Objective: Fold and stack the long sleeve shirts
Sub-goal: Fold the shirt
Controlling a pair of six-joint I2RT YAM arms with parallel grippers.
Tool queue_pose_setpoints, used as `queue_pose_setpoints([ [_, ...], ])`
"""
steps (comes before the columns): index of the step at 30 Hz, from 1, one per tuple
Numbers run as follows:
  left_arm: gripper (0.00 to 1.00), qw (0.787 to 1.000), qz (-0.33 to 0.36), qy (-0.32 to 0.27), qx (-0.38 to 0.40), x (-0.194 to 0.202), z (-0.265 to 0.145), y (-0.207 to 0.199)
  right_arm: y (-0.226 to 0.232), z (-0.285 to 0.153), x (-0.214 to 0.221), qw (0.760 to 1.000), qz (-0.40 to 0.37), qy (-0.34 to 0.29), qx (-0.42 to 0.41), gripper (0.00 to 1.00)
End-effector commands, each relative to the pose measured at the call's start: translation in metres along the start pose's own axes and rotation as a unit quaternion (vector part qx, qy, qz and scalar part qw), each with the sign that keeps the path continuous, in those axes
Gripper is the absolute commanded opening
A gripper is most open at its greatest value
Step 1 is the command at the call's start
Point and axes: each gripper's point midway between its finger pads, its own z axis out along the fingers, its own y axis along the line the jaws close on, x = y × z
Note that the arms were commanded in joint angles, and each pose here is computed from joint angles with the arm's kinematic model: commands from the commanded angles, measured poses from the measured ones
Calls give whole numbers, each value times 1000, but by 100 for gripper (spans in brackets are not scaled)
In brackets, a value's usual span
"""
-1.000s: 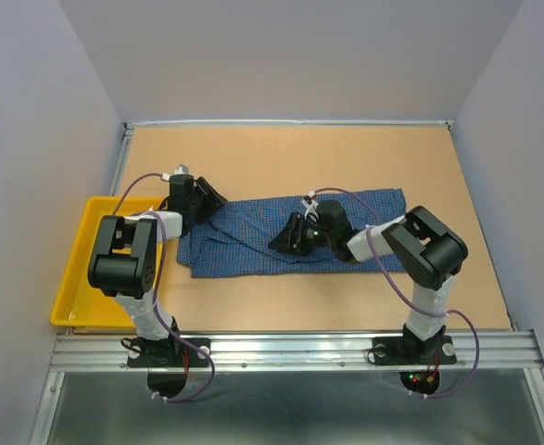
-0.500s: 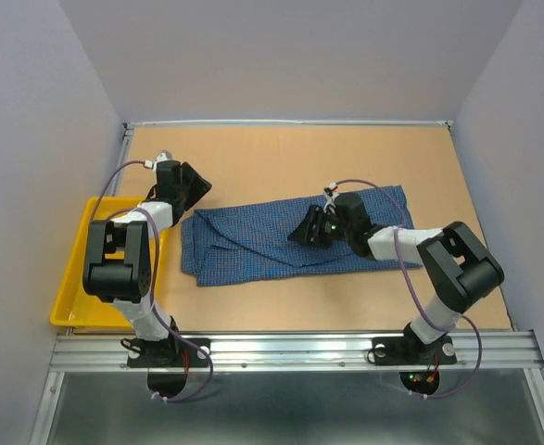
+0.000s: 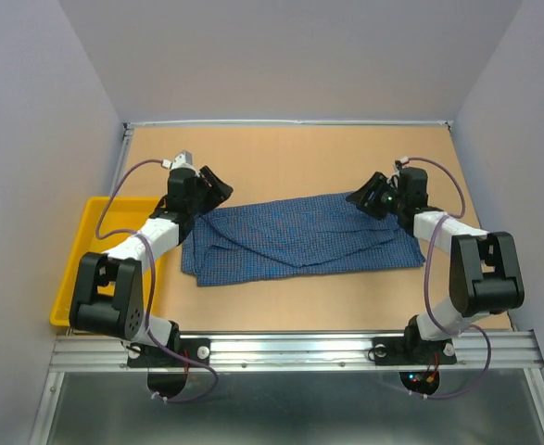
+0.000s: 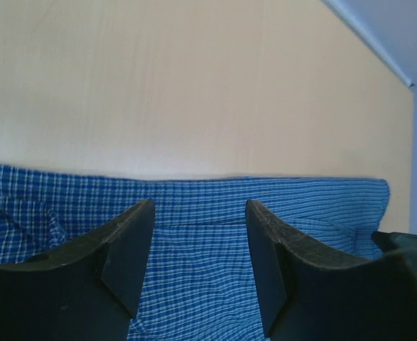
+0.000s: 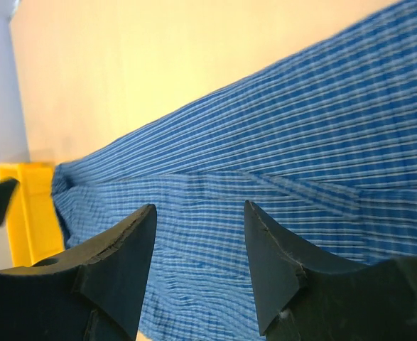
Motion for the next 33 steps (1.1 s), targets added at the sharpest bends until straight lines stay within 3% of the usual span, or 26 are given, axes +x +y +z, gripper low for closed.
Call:
queue_pose_setpoints([
  [1, 65, 997, -22, 47, -58, 40, 12, 43, -31, 2, -6, 1000, 9, 0, 29, 58],
  [7, 64, 991, -33, 62, -117, 56, 25, 82, -92, -5, 7, 994, 55, 4, 97, 58],
  [14, 64, 984, -24, 89, -154, 56, 53, 95, -107, -26, 12, 987, 47, -13, 155, 58],
  [20, 65, 991, 11, 54, -120, 24, 53, 55, -90, -57, -8, 979, -30, -27, 199, 58],
  [25, 73, 988, 76, -38, -128, -14, 0, 3, -62, -66, -1, 962, -118, -14, 246, 58],
  [26, 74, 989, 81, -40, -116, -9, -12, -13, -62, -66, 2, 958, -127, -5, 256, 58],
  [33, 75, 984, 56, 59, -156, 84, -38, 17, -80, -59, 29, 930, -168, 72, 318, 59],
])
